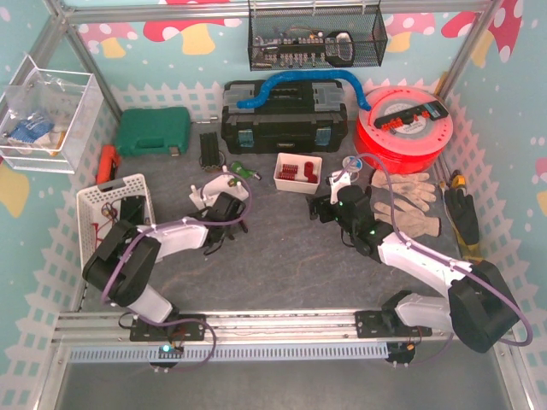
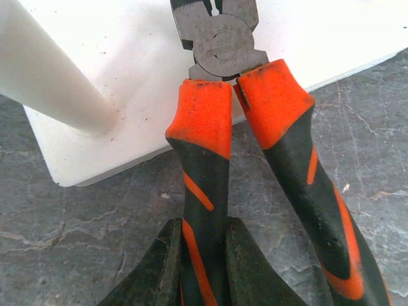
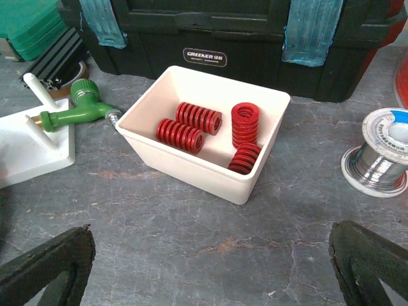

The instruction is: Install the large spring

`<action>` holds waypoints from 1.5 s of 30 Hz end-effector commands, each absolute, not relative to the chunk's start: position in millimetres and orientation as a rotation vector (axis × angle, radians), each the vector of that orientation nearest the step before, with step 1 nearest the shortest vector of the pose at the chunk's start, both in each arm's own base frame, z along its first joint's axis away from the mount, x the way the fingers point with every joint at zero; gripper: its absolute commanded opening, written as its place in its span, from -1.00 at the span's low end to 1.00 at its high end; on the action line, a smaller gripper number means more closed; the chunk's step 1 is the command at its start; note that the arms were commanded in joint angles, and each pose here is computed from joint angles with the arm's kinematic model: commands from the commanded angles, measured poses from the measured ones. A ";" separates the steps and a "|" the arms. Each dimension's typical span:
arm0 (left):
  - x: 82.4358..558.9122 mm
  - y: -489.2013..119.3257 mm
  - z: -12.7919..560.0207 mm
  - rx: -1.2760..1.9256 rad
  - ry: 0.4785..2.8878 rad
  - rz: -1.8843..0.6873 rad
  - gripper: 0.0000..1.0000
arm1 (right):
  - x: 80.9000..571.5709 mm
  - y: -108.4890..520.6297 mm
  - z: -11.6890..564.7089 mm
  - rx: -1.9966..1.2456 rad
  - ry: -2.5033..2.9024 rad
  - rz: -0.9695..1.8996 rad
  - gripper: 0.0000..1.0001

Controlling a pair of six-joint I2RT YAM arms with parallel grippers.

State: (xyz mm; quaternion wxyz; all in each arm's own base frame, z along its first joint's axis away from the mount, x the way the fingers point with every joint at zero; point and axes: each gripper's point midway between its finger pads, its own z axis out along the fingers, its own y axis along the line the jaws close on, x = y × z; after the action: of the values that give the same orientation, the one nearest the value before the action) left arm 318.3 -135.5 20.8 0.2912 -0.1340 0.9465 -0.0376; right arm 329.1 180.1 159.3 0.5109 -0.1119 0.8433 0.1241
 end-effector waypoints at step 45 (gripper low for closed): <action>355.0 26.7 136.5 -0.698 2.168 0.233 -1.00 | 327.9 173.9 162.2 -0.246 2.008 0.266 0.99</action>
State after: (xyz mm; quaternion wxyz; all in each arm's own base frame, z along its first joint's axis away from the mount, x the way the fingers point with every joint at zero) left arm 368.0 14.6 149.1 0.4367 -0.3121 0.8412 0.0648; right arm 328.5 173.6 161.6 0.5184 -0.1033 0.8414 0.1127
